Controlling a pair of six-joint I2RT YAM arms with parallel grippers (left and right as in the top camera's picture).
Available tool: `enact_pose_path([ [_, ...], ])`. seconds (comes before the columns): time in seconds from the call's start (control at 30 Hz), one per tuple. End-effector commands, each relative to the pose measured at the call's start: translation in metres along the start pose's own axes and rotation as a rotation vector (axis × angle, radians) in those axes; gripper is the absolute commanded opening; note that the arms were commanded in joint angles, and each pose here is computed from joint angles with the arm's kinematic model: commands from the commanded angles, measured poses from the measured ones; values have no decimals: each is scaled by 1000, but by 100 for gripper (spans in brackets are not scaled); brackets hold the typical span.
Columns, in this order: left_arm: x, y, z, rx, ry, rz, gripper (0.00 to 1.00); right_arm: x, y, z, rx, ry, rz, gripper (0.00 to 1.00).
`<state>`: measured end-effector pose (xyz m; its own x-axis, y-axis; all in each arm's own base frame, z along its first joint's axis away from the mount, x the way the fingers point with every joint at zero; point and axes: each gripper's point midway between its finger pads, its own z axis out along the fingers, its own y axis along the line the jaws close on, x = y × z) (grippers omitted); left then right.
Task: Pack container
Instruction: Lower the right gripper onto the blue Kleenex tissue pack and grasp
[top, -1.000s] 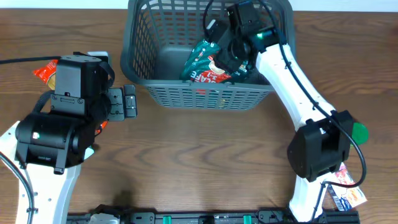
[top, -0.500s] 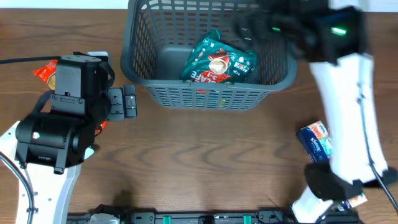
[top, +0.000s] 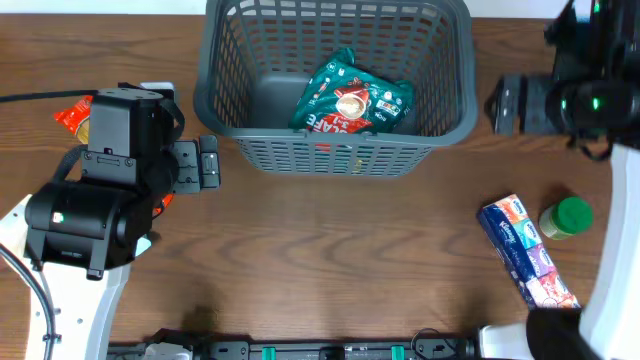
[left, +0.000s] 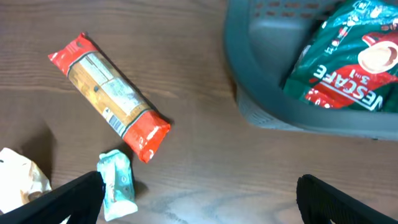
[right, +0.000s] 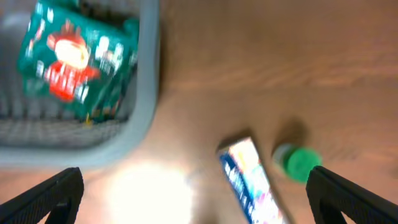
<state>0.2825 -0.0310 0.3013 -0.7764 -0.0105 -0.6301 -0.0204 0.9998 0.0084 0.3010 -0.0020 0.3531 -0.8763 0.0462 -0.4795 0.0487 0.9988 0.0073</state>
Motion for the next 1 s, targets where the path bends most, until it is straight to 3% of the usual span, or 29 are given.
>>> enact_pose_path([
  [0.0,-5,0,-3,-7,-17,18,99,44,3,-11,-31,35,27,99],
  [0.23,-11,-1,-3,-3,-38,15,99,153,-2,9,-11,193,113,99],
  [0.33,-12,-1,-2,-3,-41,15,99,182,-25,22,109,219,54,99],
  [0.5,-15,-2,1,-2,-44,14,99,161,-69,35,370,71,-7,99],
  [0.7,-15,-3,8,-5,-25,17,99,131,-70,65,371,-7,-13,99],
  [0.8,-14,-3,10,-6,-19,18,99,133,-71,92,355,33,-42,99],
  [0.97,-14,-3,10,-6,-19,18,99,159,-47,140,149,157,-251,99],
])
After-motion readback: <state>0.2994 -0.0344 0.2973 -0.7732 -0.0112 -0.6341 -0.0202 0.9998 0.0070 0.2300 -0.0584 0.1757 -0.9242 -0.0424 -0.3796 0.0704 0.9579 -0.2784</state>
